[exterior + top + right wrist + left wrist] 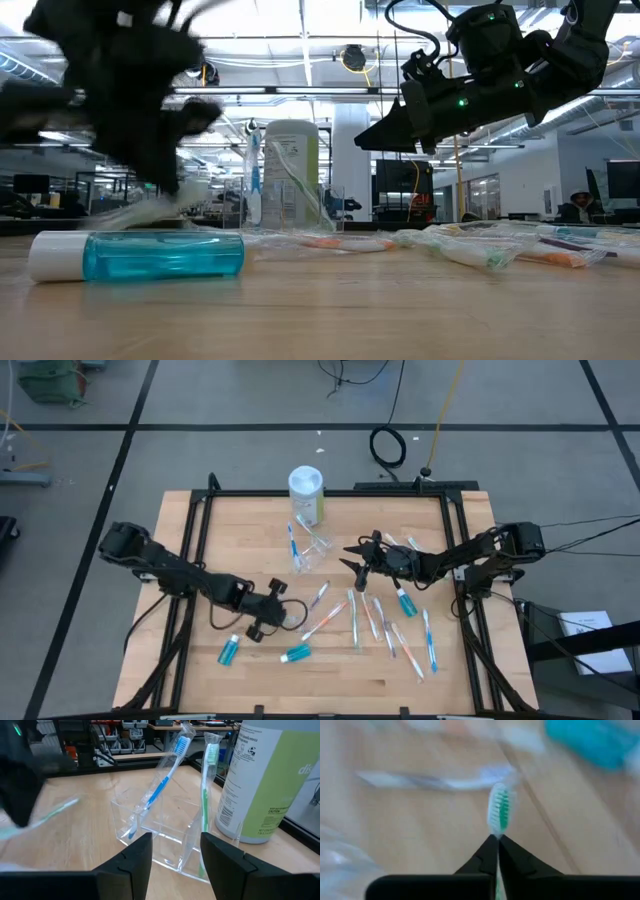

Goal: Pick & Place toothbrushing station
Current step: Put the green toothbrush into the transparent organizer

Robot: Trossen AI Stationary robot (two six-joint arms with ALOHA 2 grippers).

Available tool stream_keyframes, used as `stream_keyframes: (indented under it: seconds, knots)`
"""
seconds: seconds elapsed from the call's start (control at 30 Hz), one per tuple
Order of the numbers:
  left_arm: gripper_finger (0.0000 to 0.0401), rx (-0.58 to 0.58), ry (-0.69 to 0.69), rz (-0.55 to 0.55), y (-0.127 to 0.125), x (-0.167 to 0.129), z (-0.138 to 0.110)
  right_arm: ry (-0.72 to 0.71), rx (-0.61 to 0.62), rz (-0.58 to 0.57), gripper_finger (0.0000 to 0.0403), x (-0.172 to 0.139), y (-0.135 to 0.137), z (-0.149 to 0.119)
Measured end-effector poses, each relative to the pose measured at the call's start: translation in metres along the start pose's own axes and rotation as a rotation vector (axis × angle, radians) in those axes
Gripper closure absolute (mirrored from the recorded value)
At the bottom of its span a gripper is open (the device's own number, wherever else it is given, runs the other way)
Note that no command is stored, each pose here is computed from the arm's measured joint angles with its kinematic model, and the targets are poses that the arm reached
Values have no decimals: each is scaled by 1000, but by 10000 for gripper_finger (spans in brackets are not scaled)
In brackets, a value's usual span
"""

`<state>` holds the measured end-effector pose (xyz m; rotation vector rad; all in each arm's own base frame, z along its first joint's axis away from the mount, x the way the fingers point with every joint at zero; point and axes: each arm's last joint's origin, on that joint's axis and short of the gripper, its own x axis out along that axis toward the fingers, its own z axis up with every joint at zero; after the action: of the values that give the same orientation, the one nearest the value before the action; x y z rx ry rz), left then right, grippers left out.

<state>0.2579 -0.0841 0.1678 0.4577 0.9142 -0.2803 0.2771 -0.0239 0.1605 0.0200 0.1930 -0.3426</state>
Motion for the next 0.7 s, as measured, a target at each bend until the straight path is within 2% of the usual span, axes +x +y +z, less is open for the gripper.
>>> stream_keyframes:
  seconds: [0.1,0.23,0.37,0.47,0.53,0.6,0.7]
  knots:
    - [389,-32,-63,187,9,-22,14,0,23,0,241,0,0,0]
    - [396,-194,-275,483,29,-62,35,-4,29,0,241,0,0,0]
    - [394,-301,-482,672,49,-96,46,-4,36,0,241,0,0,0]
    - [395,-336,-642,744,65,-118,52,-2,71,0,241,0,0,0]
    - [398,-365,-707,755,76,-123,52,-2,79,0,241,0,0,0]
    - [396,-411,-724,744,84,-119,47,-2,80,0,241,0,0,0]
    - [397,-480,-663,750,93,-96,33,-4,82,1,241,0,0,0]
